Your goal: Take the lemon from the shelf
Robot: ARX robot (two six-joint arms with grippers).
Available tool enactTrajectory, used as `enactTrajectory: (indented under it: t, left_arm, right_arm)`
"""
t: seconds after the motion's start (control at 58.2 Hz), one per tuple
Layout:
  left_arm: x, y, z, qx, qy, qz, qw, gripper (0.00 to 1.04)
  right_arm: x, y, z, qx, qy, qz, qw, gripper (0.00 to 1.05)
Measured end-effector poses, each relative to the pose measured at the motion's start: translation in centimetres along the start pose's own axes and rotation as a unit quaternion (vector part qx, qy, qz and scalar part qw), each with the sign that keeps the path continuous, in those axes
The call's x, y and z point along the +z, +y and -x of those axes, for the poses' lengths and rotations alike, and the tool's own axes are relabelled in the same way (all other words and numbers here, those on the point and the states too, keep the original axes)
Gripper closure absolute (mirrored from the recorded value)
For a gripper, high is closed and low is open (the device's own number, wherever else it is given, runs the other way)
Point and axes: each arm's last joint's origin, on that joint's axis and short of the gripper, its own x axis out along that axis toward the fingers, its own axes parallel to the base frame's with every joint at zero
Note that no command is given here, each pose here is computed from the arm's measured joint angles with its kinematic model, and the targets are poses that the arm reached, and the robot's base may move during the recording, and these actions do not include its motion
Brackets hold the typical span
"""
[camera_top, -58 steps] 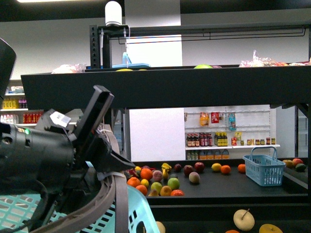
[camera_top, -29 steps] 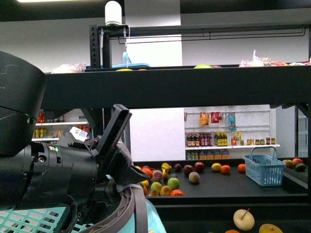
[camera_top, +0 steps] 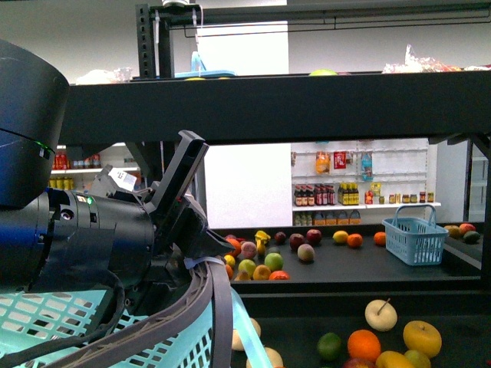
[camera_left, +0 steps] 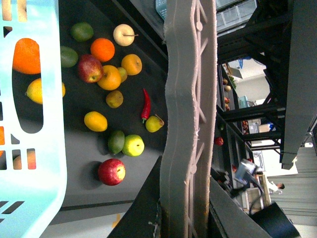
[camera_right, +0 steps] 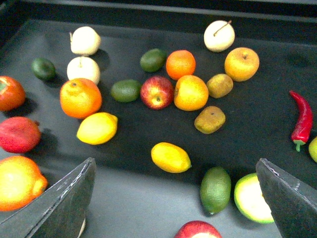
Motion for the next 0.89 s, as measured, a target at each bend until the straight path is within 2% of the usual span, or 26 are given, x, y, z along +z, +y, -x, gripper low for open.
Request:
enactTrajectory:
  t: [0.172, 0.327, 0.567, 0.894]
  left_arm:
    - [0.0, 0.0, 0.0, -0.001, 0.001, 0.000, 1.000, 0.93]
    - [0.0, 0.0, 0.0, -0.001, 0.001, 0.000, 1.000, 0.93]
    - [0.0, 0.0, 0.0, -0.001, 0.001, 0.000, 1.000, 0.93]
    - [0.0, 0.0, 0.0, -0.001, 0.001, 0.000, 1.000, 0.93]
  right_arm:
    - [-0.8, -1.9, -6.6, 0.028, 0.029, 0.020, 0.999, 0.07]
    - [-4.1, -2.6, -11.6, 0.053, 0.065, 0.071, 0.994, 0.07]
    - [-8.0, -2.6, -16.2, 0.120, 0.084, 0.112, 0.983, 0.07]
    - [-10.8, -2.9, -20.8, 0.167, 0.089, 0.148, 0.971, 0.07]
